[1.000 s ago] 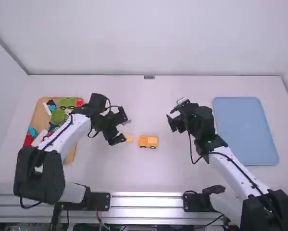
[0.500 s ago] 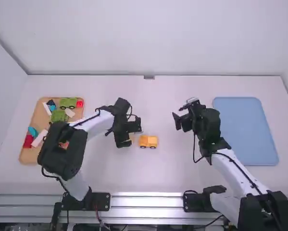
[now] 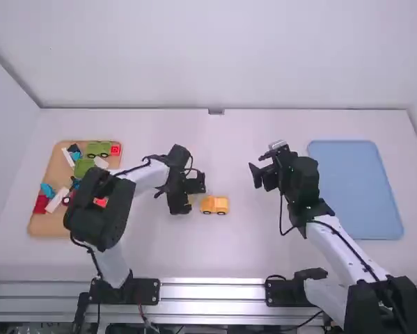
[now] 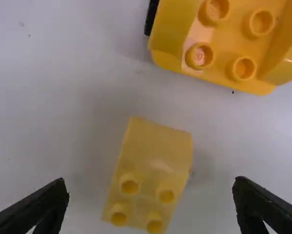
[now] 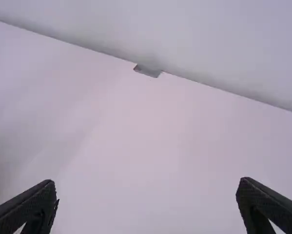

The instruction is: Assemble lego blocks to make yellow taxi

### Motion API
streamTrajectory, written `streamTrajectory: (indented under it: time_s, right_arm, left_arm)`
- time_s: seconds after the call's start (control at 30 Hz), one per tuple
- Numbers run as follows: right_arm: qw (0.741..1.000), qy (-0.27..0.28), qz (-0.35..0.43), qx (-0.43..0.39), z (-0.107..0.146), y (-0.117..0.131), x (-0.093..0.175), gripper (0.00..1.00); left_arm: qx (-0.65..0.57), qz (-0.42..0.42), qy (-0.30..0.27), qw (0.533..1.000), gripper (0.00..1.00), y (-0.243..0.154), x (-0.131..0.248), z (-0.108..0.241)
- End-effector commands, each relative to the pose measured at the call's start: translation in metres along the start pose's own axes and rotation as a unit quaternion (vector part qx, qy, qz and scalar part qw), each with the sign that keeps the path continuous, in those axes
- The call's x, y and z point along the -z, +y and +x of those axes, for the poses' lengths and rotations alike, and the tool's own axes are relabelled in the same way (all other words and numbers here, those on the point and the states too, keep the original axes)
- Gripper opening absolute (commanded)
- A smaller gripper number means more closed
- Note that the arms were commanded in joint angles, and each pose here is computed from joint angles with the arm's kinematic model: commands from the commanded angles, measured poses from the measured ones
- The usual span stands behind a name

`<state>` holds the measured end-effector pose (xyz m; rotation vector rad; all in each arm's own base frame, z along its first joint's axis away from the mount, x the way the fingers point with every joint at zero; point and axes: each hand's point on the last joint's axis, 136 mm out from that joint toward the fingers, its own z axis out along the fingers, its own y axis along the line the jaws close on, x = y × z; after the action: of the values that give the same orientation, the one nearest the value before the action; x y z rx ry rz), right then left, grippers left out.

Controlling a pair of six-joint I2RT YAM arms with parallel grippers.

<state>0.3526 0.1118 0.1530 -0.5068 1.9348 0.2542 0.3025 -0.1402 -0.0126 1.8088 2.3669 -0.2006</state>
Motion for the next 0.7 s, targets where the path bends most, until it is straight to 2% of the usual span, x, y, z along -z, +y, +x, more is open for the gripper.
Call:
streamTrajectory:
  time_s: [0.0,0.3,0.67]
  right_arm:
    - [1.0,-0.001,-0.003,-0.001,0.0015,0.0022,0.002,0.98]
    - [1.0,-0.001,-0.004,-0.001,0.0019,0.0024,0.002,0.98]
    - [1.0,0.001,-0.004,-0.002,0.0025,0.0025,0.002,0.98]
  left_arm:
    - [0.005,0.008,-0.006,1.0,0.84,-0.0018,-0.0013,-0.001]
    - [0.029,0.014,-0.017,0.999,0.64,-0.0027,-0.0009,-0.0037]
    - [0.077,0.015,-0.013,0.997,0.54,-0.0029,-0.0009,-0.0023]
